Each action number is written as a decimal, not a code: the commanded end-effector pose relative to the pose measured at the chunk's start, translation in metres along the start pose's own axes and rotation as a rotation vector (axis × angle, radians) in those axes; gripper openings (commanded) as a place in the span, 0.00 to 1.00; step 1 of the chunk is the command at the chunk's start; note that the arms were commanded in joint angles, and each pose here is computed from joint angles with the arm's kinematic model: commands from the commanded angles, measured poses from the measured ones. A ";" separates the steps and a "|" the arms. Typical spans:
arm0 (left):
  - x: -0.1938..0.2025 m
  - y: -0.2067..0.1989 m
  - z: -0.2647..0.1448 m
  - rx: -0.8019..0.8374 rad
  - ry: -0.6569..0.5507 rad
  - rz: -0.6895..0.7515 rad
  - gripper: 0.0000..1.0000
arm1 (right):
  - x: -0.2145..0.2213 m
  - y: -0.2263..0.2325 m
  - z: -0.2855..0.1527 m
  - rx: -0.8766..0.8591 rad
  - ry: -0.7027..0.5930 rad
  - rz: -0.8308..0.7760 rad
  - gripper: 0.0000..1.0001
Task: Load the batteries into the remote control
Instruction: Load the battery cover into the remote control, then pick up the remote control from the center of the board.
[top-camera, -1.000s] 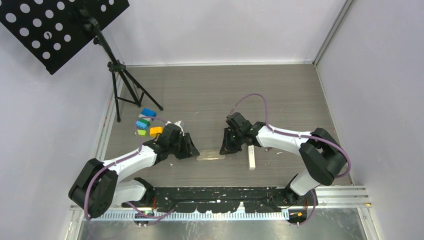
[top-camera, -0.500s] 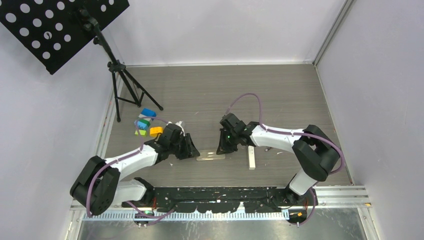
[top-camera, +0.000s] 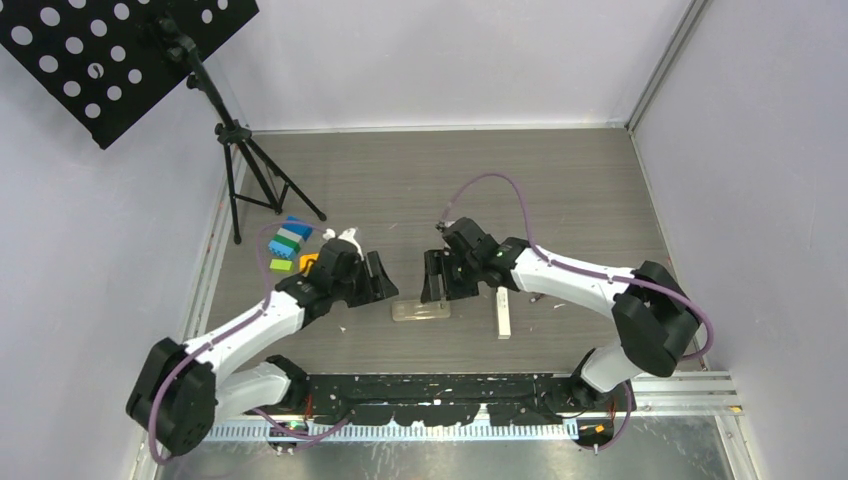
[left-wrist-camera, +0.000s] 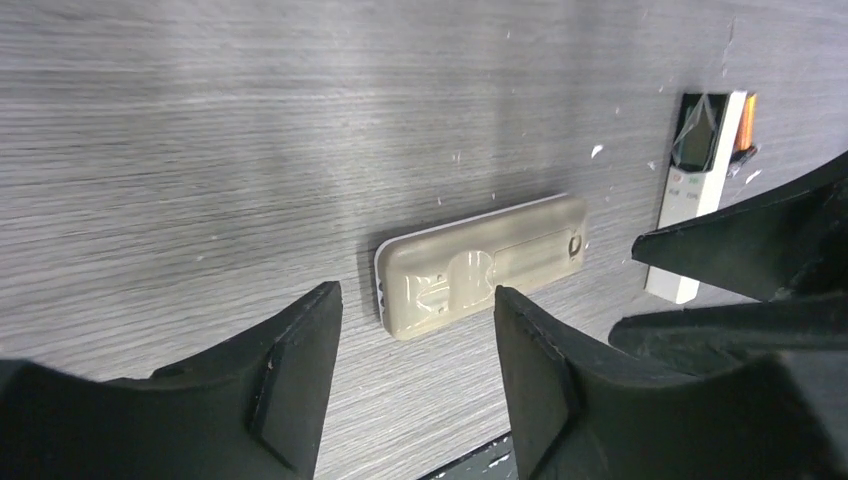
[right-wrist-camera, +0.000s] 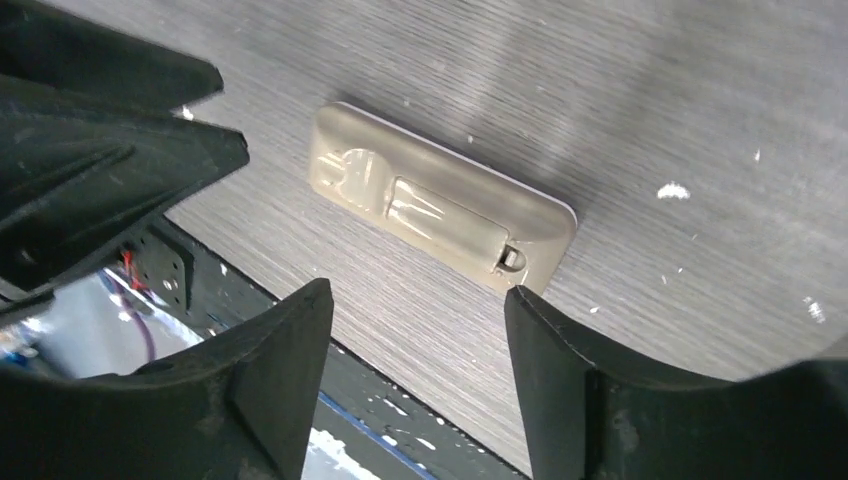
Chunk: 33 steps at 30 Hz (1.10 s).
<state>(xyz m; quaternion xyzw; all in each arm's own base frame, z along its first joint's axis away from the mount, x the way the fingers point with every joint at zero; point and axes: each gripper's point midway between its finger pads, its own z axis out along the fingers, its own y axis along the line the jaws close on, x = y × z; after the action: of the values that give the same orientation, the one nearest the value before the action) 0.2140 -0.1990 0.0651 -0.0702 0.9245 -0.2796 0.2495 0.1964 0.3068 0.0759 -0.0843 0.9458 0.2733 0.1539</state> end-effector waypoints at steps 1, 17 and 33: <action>-0.034 0.007 -0.027 -0.085 -0.155 0.030 0.65 | -0.018 0.018 -0.023 -0.030 -0.050 -0.318 0.72; -0.062 0.041 -0.112 -0.206 -0.478 -0.047 1.00 | -0.001 -0.003 0.021 0.218 0.272 -1.058 0.83; -0.069 0.035 -0.118 -0.198 -0.494 -0.025 1.00 | -0.019 -0.011 0.045 0.250 0.316 -1.078 0.37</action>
<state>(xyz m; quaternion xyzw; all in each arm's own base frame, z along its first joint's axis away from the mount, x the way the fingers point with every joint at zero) 0.2074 -0.0976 0.1388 -0.1696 0.8705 -0.1669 0.4308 0.2085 0.3155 0.0261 -0.5908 0.7994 0.0164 0.1081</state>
